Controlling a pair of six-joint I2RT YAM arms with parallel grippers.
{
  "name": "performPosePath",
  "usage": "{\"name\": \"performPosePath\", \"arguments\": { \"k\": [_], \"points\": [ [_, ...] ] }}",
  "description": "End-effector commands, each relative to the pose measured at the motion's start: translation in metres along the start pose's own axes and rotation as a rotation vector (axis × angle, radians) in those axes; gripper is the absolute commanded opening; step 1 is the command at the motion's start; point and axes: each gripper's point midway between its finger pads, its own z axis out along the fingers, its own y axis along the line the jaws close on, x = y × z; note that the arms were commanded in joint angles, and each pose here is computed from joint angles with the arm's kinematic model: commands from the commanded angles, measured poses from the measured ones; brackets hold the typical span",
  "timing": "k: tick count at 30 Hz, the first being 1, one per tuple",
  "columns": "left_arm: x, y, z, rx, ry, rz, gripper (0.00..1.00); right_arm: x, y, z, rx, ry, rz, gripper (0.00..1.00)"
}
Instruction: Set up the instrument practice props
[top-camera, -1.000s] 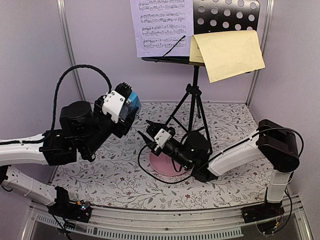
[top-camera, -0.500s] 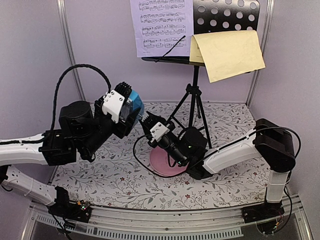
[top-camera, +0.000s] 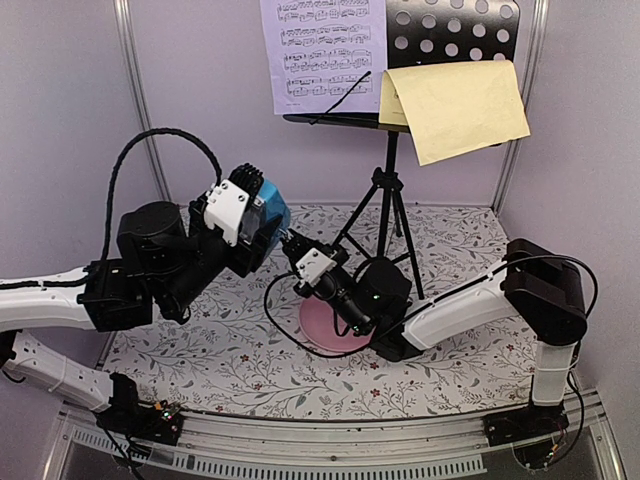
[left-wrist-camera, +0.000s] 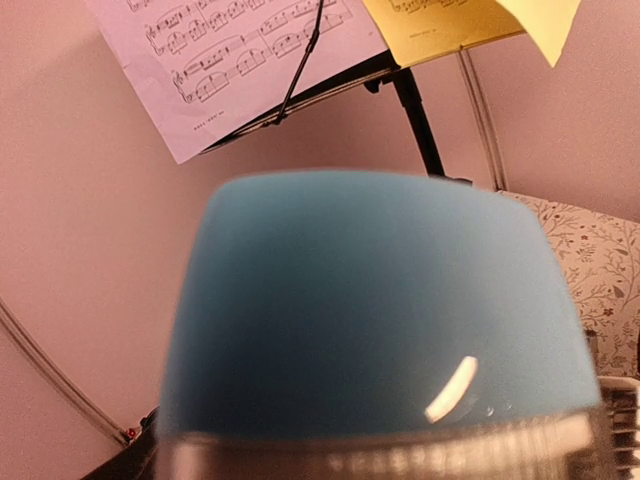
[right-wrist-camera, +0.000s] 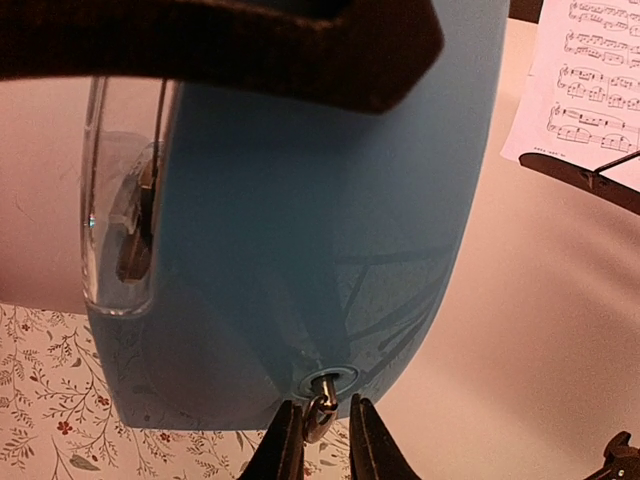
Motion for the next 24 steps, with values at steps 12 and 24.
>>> {"name": "performPosePath", "arguments": {
  "k": [12, 24],
  "points": [
    [-0.043, 0.019, -0.014, -0.006, -0.134, -0.126, 0.21, -0.005, -0.009, -0.006, 0.046, -0.032, 0.001, 0.10],
    [-0.043, 0.014, -0.014, 0.018, -0.139, -0.128, 0.20, -0.012, -0.007, -0.001, 0.025, -0.045, 0.020, 0.13]
  ]
}}
